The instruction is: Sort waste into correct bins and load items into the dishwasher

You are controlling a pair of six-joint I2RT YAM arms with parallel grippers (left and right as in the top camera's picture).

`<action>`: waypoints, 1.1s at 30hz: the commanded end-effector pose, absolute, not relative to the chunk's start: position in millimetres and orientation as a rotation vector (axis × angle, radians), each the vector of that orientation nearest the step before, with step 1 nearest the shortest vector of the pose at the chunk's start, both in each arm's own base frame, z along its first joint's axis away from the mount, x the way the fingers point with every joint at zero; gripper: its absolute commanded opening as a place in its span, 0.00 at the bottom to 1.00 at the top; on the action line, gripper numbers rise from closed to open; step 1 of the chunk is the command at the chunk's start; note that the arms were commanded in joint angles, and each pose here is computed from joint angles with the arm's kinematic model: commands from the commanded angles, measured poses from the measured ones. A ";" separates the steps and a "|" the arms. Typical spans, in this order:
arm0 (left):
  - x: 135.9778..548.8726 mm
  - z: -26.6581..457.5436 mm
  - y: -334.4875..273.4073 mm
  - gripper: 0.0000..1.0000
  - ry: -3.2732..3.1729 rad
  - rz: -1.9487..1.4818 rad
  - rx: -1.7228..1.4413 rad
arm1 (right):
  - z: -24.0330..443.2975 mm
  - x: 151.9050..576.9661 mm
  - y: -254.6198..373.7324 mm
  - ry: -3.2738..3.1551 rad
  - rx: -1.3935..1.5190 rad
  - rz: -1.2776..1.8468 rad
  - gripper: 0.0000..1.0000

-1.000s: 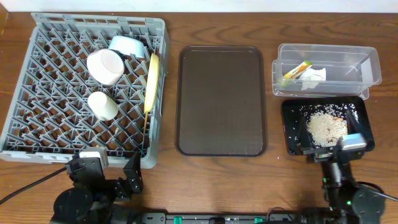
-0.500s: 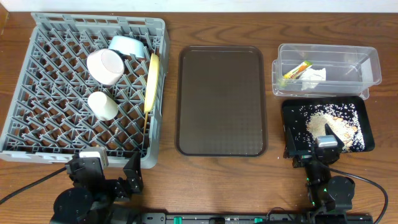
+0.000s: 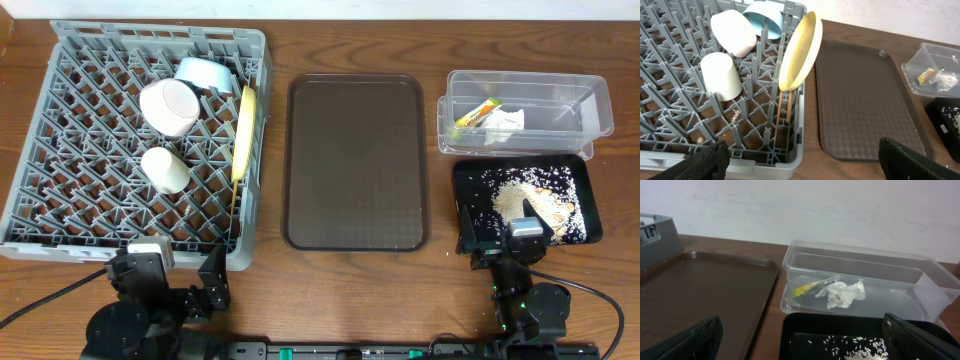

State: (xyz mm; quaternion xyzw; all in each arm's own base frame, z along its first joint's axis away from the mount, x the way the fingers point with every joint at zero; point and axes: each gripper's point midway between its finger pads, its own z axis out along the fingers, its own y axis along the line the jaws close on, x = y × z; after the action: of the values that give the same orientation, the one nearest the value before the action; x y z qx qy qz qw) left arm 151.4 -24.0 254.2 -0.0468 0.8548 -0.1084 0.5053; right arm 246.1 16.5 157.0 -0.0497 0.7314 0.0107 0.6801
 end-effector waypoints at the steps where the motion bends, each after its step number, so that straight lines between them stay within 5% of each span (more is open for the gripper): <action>1: 151.4 253.7 -22.8 0.95 2.060 -0.262 -0.129 | 156.2 245.8 18.2 1.643 -0.120 0.024 0.99; 11: 152.3 244.4 -16.8 0.95 2.083 -0.228 -0.167 | 156.2 245.8 18.2 1.643 -0.120 0.024 0.99; 21: 224.7 179.5 1.5 0.95 1.819 -0.216 -0.293 | 156.2 245.8 18.2 1.643 -0.120 0.024 0.99; 33: 246.5 162.8 -2.4 0.95 1.617 -0.090 -0.076 | 156.2 245.8 18.2 1.643 -0.120 0.024 0.99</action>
State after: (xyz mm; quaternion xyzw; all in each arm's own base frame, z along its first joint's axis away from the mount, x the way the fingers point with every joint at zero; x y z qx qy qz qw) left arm 245.2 0.4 176.8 -0.0709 0.7121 -0.0676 0.6952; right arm 246.1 16.0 156.9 -0.0489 0.7316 0.0098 0.6799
